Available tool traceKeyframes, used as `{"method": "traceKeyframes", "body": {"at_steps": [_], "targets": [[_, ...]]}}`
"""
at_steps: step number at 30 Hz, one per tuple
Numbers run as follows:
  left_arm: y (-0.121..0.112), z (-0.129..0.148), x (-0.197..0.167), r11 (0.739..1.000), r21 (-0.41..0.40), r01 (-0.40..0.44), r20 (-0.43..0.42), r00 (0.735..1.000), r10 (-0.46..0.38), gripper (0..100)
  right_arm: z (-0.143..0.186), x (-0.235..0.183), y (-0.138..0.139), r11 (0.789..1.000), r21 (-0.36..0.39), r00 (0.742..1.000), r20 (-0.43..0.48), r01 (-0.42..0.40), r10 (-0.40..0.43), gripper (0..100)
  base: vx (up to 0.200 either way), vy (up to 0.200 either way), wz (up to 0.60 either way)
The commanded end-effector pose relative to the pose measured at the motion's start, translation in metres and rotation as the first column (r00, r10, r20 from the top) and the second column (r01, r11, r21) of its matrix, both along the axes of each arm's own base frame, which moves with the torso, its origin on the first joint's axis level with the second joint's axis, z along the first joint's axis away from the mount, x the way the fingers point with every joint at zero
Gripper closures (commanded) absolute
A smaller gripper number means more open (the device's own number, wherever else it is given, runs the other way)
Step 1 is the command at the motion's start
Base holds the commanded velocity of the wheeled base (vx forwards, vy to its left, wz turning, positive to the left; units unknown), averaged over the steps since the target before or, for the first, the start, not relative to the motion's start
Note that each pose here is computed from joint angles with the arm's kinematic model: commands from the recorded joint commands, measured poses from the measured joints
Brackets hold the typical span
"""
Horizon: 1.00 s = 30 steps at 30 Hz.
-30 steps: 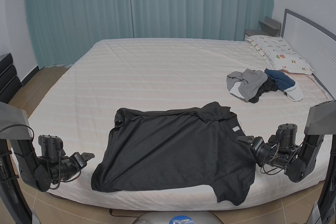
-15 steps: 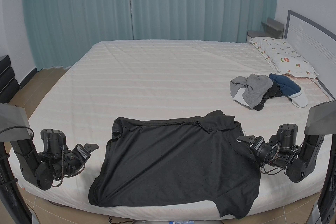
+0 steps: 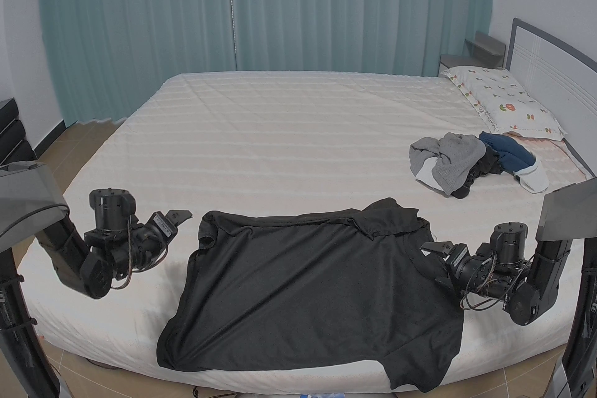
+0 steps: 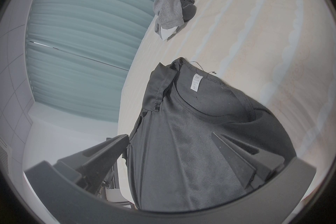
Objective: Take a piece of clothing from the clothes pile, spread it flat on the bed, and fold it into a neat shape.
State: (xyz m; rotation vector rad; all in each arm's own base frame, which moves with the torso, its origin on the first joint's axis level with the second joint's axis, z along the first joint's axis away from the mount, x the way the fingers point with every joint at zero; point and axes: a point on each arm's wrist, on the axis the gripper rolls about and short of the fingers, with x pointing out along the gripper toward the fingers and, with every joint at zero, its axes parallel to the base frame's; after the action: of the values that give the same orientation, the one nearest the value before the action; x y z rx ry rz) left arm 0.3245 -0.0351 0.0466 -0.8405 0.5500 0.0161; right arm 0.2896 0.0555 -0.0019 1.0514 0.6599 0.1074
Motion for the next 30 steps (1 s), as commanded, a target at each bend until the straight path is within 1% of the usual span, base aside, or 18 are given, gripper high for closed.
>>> {"method": "traceKeyframes", "body": {"at_steps": [1, 4, 10, 14, 20, 27, 30], "targets": [[-0.026, -0.025, 0.060, 0.999, 0.003, 0.051, -0.045, 0.998, -0.051, 0, -0.015, 0.000, -0.001, 1.000, 0.005, 1.000, -0.014, 0.000, 0.000, 0, 0.000, 0.000, 0.00], [-0.036, -0.025, 0.079, 0.998, 0.002, 0.068, -0.040, 0.997, -0.067, 0, -0.015, 0.000, 0.000, 1.000, 0.006, 1.000, -0.011, -0.003, 0.003, 0, 0.000, 0.000, 0.00], [-0.048, -0.032, 0.085, 0.996, 0.007, 0.092, -0.055, 0.994, -0.091, 0, -0.015, 0.000, 0.000, 1.000, 0.004, 1.000, -0.012, -0.006, 0.006, 0, 0.000, 0.000, 0.00], [-0.047, -0.040, 0.079, 0.997, 0.028, 0.065, -0.082, 0.995, -0.063, 0, -0.016, 0.000, 0.000, 1.000, 0.003, 1.000, -0.013, -0.008, 0.008, 0, 0.000, 0.000, 0.00], [-0.047, -0.046, 0.080, 0.998, 0.061, 0.022, -0.087, 0.996, -0.016, 0, -0.017, 0.000, 0.001, 1.000, 0.000, 1.000, -0.017, -0.009, 0.009, 0, 0.000, 0.000, 0.00], [-0.048, -0.044, 0.082, 0.998, 0.061, 0.020, -0.081, 0.997, -0.015, 0, -0.017, -0.001, 0.001, 1.000, 0.000, 1.000, -0.018, -0.009, 0.009, 0, 0.000, 0.000, 0.00], [-0.049, -0.049, 0.084, 0.998, 0.059, 0.023, -0.088, 0.996, -0.018, 0, -0.017, -0.001, 0.001, 1.000, 0.000, 1.000, -0.017, -0.009, 0.009, 0, 0.000, 0.000, 0.00]]}}
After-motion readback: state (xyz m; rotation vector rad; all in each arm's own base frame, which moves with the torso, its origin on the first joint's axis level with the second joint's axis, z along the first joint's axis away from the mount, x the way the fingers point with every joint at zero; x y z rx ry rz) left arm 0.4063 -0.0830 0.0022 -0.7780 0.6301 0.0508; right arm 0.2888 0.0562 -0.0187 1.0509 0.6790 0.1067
